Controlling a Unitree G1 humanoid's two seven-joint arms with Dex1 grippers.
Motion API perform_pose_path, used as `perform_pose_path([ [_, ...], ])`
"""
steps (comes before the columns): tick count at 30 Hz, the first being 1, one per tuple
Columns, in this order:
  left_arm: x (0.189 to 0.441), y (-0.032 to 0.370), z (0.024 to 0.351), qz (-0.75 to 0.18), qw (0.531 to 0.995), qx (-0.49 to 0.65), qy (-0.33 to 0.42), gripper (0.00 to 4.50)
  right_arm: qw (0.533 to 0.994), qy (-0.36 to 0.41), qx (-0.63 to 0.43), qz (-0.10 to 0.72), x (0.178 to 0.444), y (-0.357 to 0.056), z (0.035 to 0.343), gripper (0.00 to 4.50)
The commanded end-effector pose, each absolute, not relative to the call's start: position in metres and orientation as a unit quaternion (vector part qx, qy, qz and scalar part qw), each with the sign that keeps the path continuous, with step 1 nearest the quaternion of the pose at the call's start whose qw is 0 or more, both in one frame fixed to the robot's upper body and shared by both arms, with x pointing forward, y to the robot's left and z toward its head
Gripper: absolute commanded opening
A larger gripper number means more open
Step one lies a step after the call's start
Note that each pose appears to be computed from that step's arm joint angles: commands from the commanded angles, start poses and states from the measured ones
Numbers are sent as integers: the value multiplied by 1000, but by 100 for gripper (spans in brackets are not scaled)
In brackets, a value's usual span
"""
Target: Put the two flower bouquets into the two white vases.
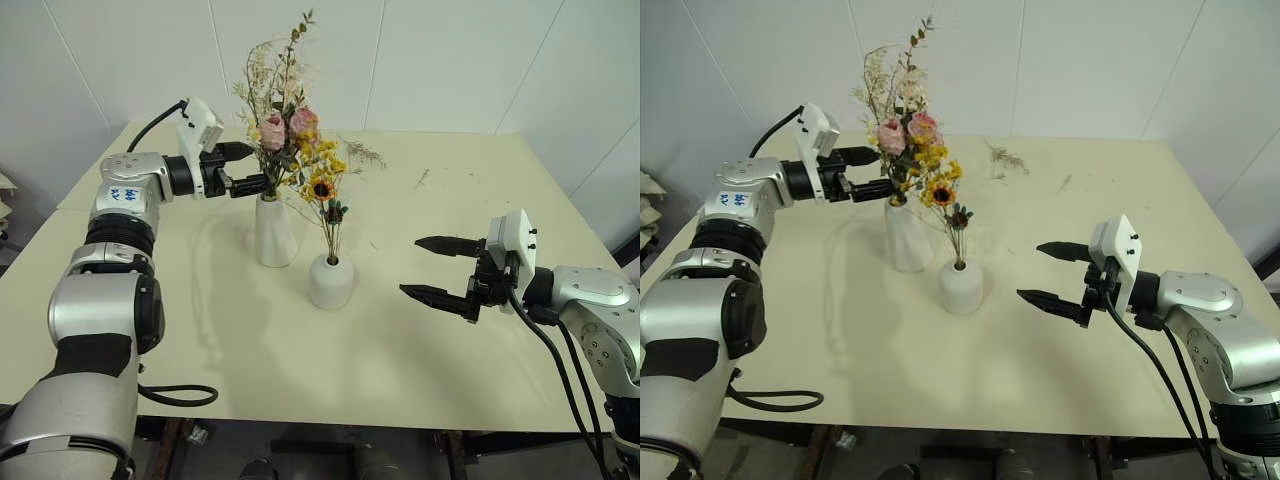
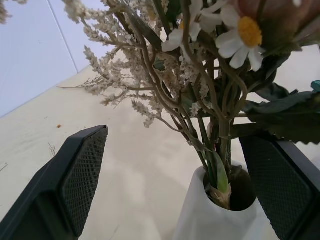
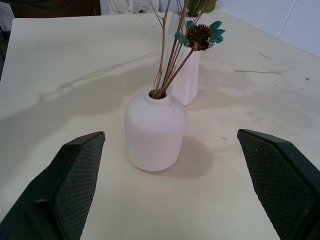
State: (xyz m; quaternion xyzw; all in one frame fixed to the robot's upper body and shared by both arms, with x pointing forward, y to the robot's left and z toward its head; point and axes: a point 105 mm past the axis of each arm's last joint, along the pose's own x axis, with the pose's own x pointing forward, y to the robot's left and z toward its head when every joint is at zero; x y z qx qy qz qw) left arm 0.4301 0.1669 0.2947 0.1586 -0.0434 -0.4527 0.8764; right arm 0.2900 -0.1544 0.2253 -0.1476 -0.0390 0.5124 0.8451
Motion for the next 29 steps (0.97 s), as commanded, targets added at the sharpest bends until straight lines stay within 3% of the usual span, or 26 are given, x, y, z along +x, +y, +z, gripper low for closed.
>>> perform_pose_path([
  [1,422,176,316,-458,869,177,-56,442,843,-61,-157,511,286,-154,235,450],
  [8,403,214,308,-466,861,201,-30,442,848,-58,-159,503,283,-160,233,450],
  [13,378,240,311,-486,849,200,-60,442,849,-54,-160,501,280,-165,233,450],
  [18,325,280,298,-518,828,194,-91,442,854,-32,-176,489,281,-180,233,450],
  [25,291,306,256,-483,857,171,-53,442,852,-16,-183,490,290,-194,237,450],
  [29,279,313,252,-448,876,165,-68,442,850,-18,-185,492,296,-195,242,450],
])
